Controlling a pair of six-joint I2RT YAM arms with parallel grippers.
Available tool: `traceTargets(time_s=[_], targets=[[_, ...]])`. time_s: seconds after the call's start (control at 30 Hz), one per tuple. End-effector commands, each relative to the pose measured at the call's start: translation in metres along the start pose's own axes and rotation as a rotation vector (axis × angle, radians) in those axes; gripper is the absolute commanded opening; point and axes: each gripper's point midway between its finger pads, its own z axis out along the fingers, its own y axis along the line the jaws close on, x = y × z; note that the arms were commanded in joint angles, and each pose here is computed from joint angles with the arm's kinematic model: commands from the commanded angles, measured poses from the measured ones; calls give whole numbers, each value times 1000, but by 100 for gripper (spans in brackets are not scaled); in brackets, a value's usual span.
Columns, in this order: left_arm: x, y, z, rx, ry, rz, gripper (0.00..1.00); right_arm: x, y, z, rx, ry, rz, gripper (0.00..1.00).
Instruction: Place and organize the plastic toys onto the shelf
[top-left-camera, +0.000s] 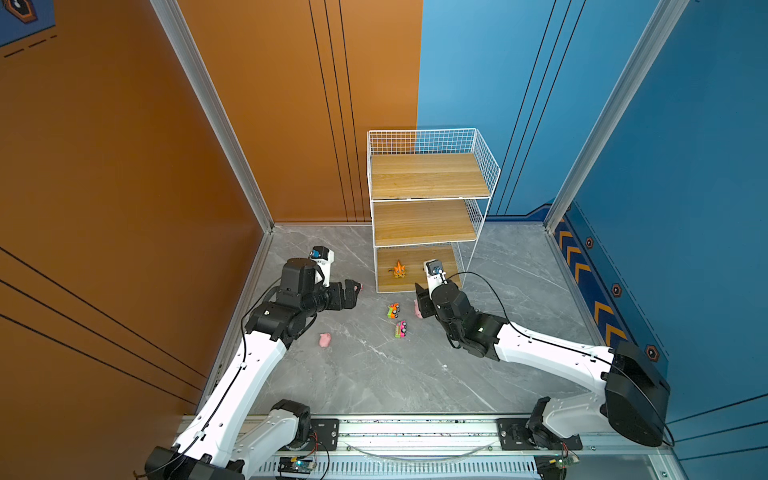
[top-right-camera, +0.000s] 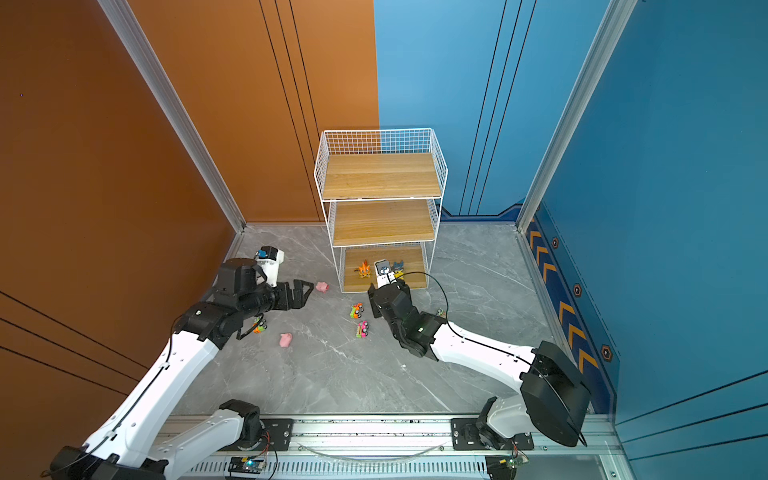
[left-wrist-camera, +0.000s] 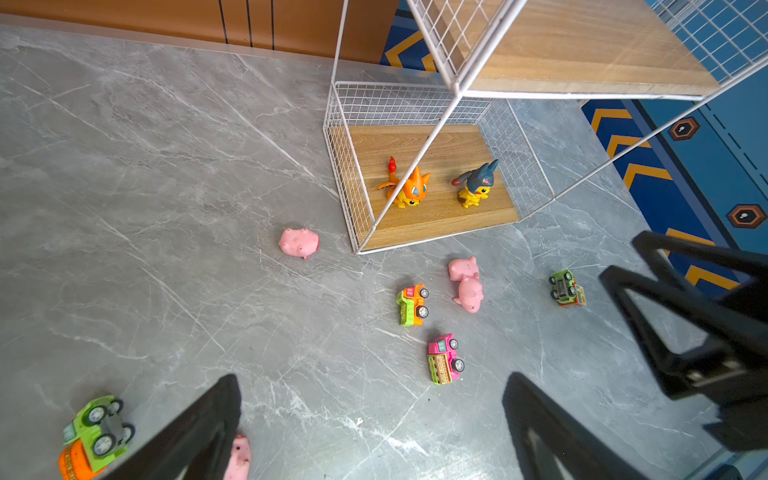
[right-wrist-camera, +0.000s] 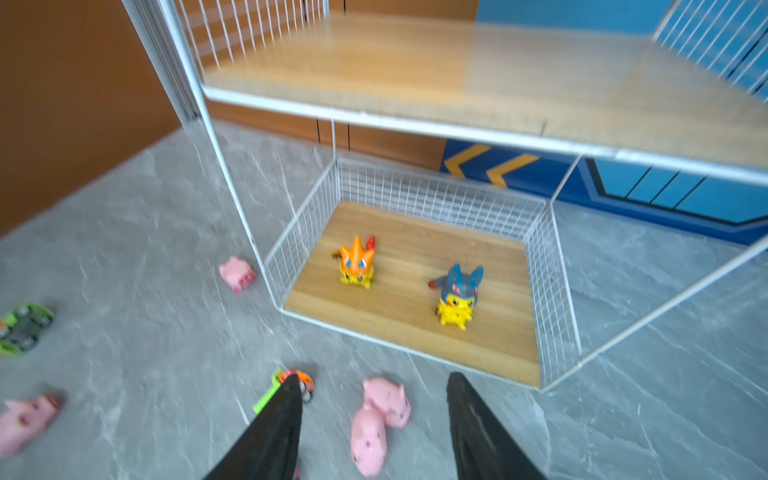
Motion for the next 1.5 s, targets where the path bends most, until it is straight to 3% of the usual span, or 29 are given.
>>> traceTargets(time_s=[0.0,0.47,0.7,0.83,0.93,1.1,1.27,1.47], targets=[[7,-2,6,13,24,-2,100,50,8,12,-114,174,51,57],[11,-3,12,15,45,0,100,107,17,67,-105,355,-11,57],[11,-3,11,18,44,2,100,118,10,80,-60,382,-20,49],[11,-3,11,17,44,3,100,118,10,84,-45,386,-27,37],[11,-4,10,19,42,3,100,113,10,79,-53,382,-24,26],[11,-5,10,22,42,6,100,99,10,54,-84,371,-12,18],[11,-7,9,26,41,9,99,102,13,21,-163,389,77,16],[14,-11,12,33,51,23,99,135,31,-4,-302,481,209,16]])
